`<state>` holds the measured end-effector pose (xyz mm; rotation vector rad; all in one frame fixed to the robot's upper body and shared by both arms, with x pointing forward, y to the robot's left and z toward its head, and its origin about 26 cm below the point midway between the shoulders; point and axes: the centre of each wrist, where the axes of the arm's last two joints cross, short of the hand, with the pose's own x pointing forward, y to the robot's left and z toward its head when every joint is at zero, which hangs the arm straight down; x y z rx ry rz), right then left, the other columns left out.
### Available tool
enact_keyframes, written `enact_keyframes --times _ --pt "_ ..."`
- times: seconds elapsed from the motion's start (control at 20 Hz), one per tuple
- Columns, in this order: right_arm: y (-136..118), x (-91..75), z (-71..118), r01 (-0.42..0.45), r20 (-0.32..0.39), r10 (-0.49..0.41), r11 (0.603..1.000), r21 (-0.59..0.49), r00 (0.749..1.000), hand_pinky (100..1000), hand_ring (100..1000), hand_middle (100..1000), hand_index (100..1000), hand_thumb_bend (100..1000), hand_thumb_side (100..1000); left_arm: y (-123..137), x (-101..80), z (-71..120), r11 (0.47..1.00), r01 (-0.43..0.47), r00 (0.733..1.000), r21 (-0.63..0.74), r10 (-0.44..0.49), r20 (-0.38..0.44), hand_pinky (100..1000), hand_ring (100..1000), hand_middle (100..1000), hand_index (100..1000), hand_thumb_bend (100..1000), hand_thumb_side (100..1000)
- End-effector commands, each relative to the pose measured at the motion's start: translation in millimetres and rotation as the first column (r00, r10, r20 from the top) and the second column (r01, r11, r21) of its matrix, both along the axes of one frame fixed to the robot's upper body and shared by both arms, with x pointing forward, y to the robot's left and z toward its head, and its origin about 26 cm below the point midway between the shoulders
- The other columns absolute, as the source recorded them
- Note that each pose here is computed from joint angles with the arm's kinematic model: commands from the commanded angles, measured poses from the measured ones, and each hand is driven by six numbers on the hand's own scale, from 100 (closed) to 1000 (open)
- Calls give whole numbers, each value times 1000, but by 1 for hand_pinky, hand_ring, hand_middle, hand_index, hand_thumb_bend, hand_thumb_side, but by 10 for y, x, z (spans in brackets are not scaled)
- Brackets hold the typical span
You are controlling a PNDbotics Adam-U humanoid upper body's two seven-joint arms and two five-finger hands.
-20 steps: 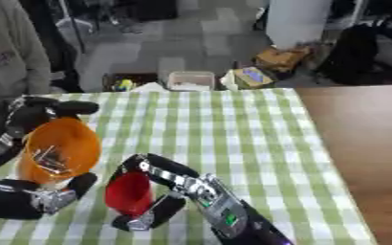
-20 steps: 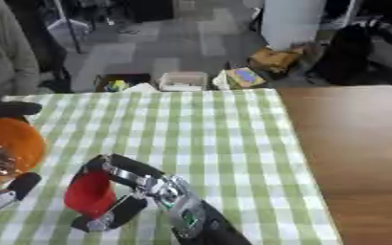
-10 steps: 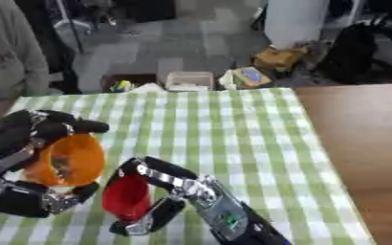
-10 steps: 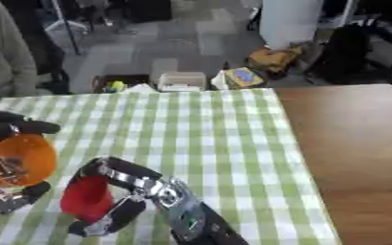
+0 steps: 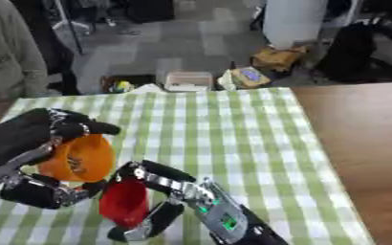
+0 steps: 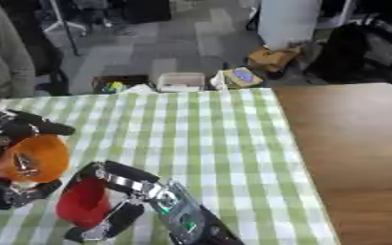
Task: Pour the contents of one cup into another cup.
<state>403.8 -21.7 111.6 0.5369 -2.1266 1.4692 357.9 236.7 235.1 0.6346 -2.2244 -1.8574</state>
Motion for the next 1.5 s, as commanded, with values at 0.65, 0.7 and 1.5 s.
enact_keyframes --times 0.65,0.7,1.5 --pt "36 -17 79 -13 16 13 1000 21 1000 336 211 285 675 100 100 -31 -119 253 976 42 997 214 -54 52 100 182 391 871 224 100" --pt "35 -17 78 -13 16 13 1000 21 1000 336 211 285 675 100 100 -35 -128 263 974 43 997 224 -56 52 100 182 391 870 227 100" --pt "19 -14 65 -9 13 8 1000 21 1000 335 212 285 675 100 100 -13 -218 343 917 16 993 398 -59 98 100 178 372 859 302 100"
